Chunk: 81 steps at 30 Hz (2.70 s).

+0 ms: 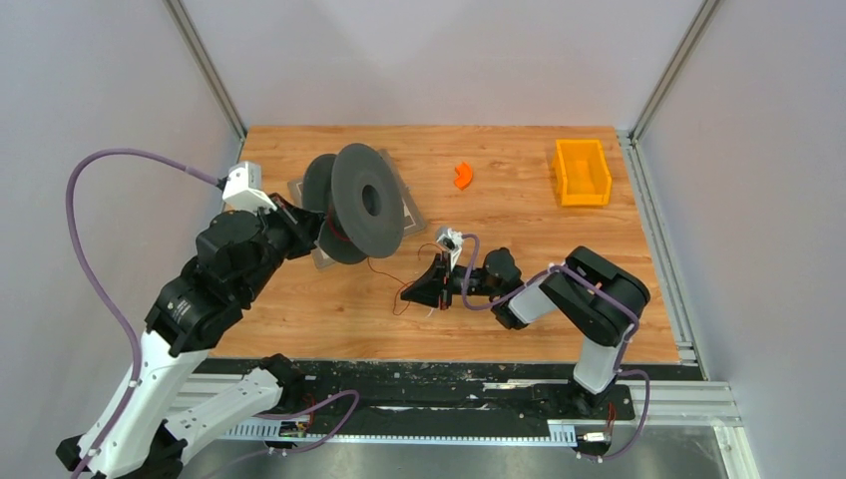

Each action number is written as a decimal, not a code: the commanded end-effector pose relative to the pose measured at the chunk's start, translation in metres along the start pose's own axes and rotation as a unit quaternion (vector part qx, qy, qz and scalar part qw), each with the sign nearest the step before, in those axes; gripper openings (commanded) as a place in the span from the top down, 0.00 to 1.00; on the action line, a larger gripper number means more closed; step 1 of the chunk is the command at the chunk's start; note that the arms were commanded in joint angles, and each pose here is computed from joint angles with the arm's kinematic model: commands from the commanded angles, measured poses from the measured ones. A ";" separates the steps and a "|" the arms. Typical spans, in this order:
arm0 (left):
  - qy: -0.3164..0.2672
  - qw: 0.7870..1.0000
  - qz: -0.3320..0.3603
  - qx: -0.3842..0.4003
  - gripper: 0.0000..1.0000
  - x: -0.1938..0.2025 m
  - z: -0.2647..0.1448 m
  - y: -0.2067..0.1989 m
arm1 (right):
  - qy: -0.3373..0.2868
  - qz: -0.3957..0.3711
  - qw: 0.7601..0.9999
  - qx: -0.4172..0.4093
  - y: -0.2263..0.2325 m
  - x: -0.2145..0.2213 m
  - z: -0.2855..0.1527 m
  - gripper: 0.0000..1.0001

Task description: Wrap the cables

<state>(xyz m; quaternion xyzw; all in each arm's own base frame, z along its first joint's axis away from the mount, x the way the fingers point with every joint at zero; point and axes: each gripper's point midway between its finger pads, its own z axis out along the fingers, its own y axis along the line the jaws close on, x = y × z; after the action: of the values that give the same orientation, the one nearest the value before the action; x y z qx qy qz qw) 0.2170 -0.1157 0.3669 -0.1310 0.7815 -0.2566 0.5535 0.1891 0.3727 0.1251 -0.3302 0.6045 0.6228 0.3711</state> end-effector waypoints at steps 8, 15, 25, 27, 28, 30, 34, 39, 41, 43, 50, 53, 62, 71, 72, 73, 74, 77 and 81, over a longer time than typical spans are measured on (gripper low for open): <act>-0.041 0.998 0.033 -0.016 1.00 0.004 0.036 0.009 | -0.023 -0.022 0.997 0.072 0.000 -0.037 0.001 1.00; -0.013 0.997 0.067 0.021 1.00 0.031 0.040 0.011 | 0.057 0.048 0.985 0.153 -0.033 -0.004 -0.003 0.80; 0.022 0.991 0.126 0.028 1.00 0.058 0.049 0.022 | 0.101 -0.004 0.969 0.223 -0.004 -0.042 -0.041 0.47; 0.029 0.990 0.136 0.038 1.00 0.062 0.051 0.020 | 0.083 -0.046 0.971 0.220 0.009 -0.065 -0.046 0.45; 0.036 0.988 0.141 0.050 1.00 0.066 0.050 0.018 | 0.070 -0.069 0.969 0.225 0.012 -0.077 -0.050 0.43; 0.043 0.984 0.156 0.075 1.00 0.071 0.049 0.012 | 0.046 -0.116 0.965 0.229 0.019 -0.102 -0.055 0.42; 0.047 0.974 0.198 0.100 1.00 0.078 0.046 0.012 | 0.017 -0.224 0.950 0.217 0.033 -0.151 -0.057 0.41; 0.057 0.970 0.208 0.108 1.00 0.087 0.046 0.015 | 0.015 -0.264 0.946 0.189 0.037 -0.176 -0.045 0.41; 0.064 0.968 0.215 0.117 1.00 0.092 0.046 0.014 | 0.020 -0.281 0.946 0.163 0.043 -0.179 -0.039 0.39; 0.069 0.966 0.224 0.114 1.00 0.097 0.049 0.018 | 0.016 -0.285 0.944 0.166 0.042 -0.188 -0.035 0.40; 0.103 0.965 0.223 0.089 1.00 0.119 0.063 0.032 | 0.043 -0.243 0.960 0.130 0.039 -0.162 -0.026 0.37; 0.123 0.963 0.221 0.098 1.00 0.133 0.069 0.032 | 0.065 -0.282 0.953 0.088 0.042 -0.152 -0.021 0.30; 0.150 0.958 0.228 0.088 1.00 0.149 0.081 0.038 | 0.127 -0.402 0.907 0.015 0.031 -0.147 -0.006 0.22; 0.133 0.943 0.289 0.099 1.00 0.130 0.058 0.042 | 0.091 -0.351 0.926 0.104 0.015 -0.159 -0.016 0.33; 0.133 0.933 0.308 0.134 1.00 0.132 0.050 0.036 | 0.081 -0.360 0.923 0.110 0.016 -0.165 -0.019 0.35; 0.133 0.927 0.316 0.148 1.00 0.134 0.047 0.034 | 0.073 -0.368 0.920 0.112 0.018 -0.171 -0.023 0.36; 0.128 0.917 0.336 0.169 1.00 0.135 0.041 0.032 | 0.067 -0.374 0.918 0.112 0.018 -0.174 -0.026 0.37; 0.112 0.902 0.369 0.194 1.00 0.130 0.031 0.030 | 0.062 -0.372 0.922 0.091 0.020 -0.175 -0.038 0.35; 0.107 0.875 0.410 0.233 1.00 0.126 0.014 0.023 | 0.072 -0.347 0.931 0.088 0.007 -0.160 -0.053 0.31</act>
<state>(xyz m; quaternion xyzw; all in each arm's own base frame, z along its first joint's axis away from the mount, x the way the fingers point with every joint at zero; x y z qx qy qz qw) 0.1971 -0.1533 0.2135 0.2830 0.7998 -0.1812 0.4974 0.2664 0.3172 0.2584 -0.5277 0.5534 0.3547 0.5380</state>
